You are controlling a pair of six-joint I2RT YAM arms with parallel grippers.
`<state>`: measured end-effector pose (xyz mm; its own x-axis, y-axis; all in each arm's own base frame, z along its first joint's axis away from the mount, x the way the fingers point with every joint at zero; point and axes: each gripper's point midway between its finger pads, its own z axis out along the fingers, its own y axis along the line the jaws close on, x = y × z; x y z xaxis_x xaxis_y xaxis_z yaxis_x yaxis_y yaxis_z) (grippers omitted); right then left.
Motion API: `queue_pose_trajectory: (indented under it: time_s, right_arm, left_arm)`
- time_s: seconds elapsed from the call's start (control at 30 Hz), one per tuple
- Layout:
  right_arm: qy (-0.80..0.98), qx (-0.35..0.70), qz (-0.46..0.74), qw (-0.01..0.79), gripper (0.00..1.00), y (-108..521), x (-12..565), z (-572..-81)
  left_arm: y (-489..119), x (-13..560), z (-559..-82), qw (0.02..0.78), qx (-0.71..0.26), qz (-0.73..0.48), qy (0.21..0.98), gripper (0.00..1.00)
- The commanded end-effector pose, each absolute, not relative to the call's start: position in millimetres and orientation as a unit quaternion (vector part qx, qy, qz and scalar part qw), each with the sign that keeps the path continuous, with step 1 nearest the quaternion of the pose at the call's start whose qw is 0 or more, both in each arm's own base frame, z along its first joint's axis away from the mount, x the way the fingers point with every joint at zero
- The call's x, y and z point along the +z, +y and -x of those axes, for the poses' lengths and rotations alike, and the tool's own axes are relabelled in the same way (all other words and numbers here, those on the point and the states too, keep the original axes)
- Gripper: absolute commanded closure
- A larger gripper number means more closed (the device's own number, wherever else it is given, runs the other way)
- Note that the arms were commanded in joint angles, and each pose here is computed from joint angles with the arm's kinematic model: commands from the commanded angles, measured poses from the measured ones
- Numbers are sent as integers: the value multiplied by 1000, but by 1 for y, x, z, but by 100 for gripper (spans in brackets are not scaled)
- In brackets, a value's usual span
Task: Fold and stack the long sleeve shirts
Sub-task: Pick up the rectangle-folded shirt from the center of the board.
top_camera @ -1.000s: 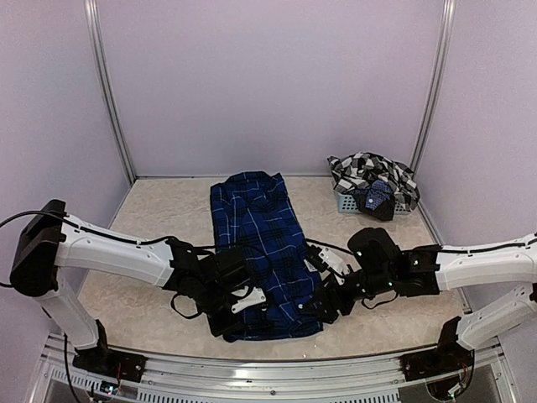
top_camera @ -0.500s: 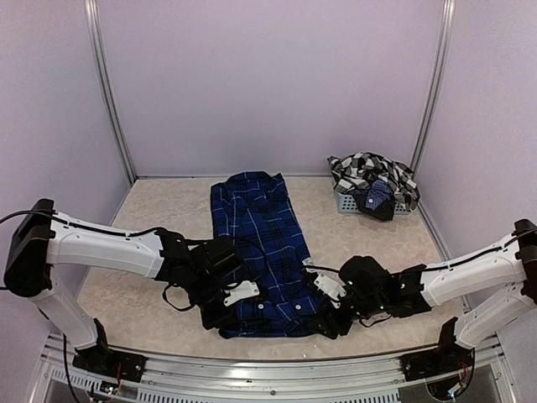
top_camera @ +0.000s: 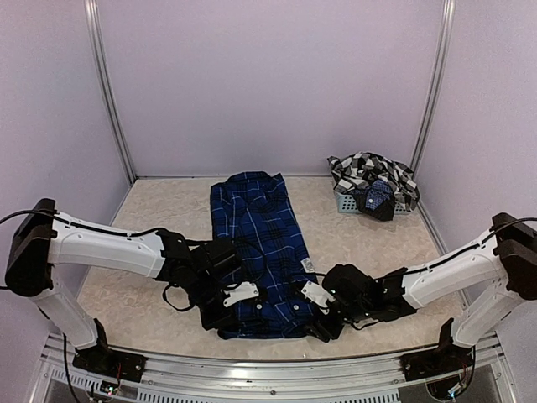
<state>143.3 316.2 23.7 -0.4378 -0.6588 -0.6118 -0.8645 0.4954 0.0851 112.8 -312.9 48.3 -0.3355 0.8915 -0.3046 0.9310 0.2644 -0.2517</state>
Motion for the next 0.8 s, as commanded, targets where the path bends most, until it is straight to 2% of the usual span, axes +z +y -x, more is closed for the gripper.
queue_pose_trajectory:
  time_s: [0.0,0.1,0.3,0.37,0.77]
  right_arm:
    - [830,171,467,252,39,318,11,-141]
    - [834,165,467,244,53,318,6,-133]
    - [838,170,467,224,89,318,6,-114]
    - [839,182,466,214,99,320,12,-105]
    - [853,269,435,102,100,316,66,-55]
  left_arm:
    - [-310,49,-109,46,-203,-579,788,100]
    - [-310,53,-111,53,-209,-578,787,100]
    - [-311,56,-112,56,-216,-579,784,100]
    - [-310,57,-111,56,-217,-580,783,100]
    - [-318,69,-93,45,-257,-595,760,100]
